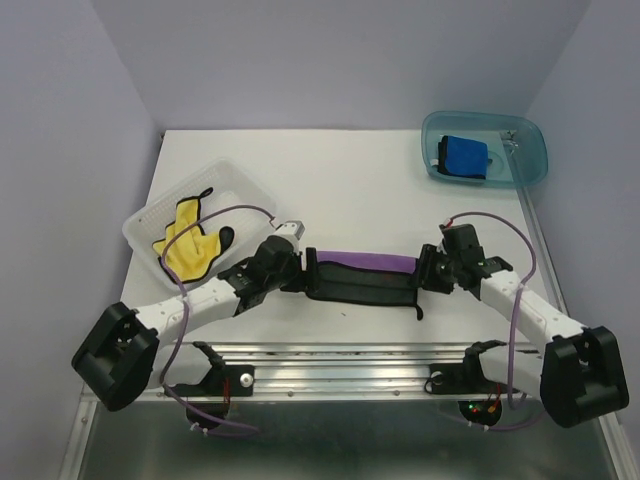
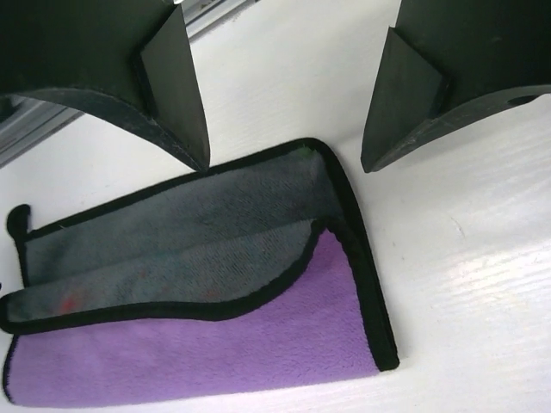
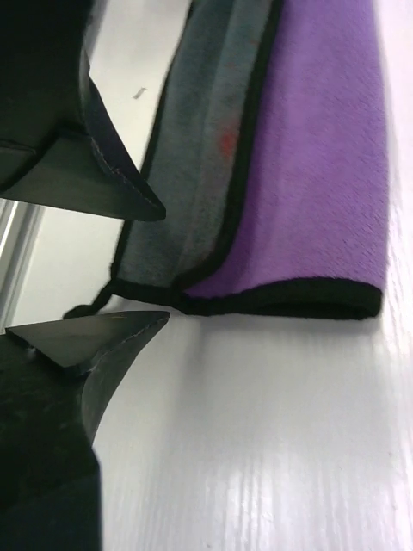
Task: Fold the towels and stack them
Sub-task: Fold the towel
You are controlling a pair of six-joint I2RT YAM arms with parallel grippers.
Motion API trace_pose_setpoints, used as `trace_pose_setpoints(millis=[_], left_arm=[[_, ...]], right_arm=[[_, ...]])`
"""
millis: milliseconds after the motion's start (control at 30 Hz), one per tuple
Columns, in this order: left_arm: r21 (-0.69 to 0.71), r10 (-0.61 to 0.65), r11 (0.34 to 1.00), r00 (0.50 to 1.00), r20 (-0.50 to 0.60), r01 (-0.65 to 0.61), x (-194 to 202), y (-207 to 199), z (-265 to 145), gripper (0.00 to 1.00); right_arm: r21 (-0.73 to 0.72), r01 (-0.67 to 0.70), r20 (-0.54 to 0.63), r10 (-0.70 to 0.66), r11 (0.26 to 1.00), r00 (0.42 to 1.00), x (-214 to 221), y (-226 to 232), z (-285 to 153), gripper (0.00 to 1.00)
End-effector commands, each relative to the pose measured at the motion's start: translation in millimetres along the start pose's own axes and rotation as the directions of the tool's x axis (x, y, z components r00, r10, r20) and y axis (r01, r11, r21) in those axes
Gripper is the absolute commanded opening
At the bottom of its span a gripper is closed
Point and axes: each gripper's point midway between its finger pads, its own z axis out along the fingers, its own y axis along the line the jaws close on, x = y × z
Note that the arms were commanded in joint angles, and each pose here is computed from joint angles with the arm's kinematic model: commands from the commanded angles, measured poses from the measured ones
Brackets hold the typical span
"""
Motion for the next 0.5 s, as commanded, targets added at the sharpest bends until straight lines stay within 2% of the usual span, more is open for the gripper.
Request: trace_pose_setpoints(millis=[0,67,167,200,233,300,467], left_arm=[[0.028,-0.046,0.999,0.998,0.042,0.045,-3.6,-5.8,-17.7,0.85],[0.023,-0.06,0.998,0.997,0.057,0.058,-7.2,-5.4,-21.3,0.99],[0.034,-0.072,0.997,0.994,0.08,0.07,-22.7,-14.8,-26.5,0.99],[0.04,-0.073,0.997,0.994,0.087,0.07,-27.2,-18.1,-27.0,0.99],[0.053,-0.071,0.996,0.991,0.109,0.066,-39.0,-24.7,-28.8,0.99],[0.038,-0.061,0.998,0.986,0.152,0.056,-57.2,-28.6,-29.1,0.99],[0.02,-0.051,0.999,0.985,0.166,0.048,-72.0,-33.3,-26.1,0.99]], right_arm=[[-0.094,-0.013,-0.005,0.012,0.996,1.0,10.0,15.7,-14.9,0.62],[-0.096,-0.011,0.019,0.013,0.995,1.0,6.1,17.4,-20.6,0.64],[-0.078,0.005,0.089,0.002,0.997,0.996,-15.3,21.0,-27.0,0.74],[-0.087,0.009,0.096,-0.001,0.996,0.995,-20.5,24.9,-27.2,0.79],[-0.105,0.019,0.113,-0.008,0.994,0.994,-29.1,31.7,-29.3,1.0],[-0.164,0.039,0.113,-0.02,0.986,0.993,-37.7,45.9,-25.7,1.0],[-0.29,0.119,0.145,-0.079,0.95,0.986,-61.1,82.0,-23.4,1.0]])
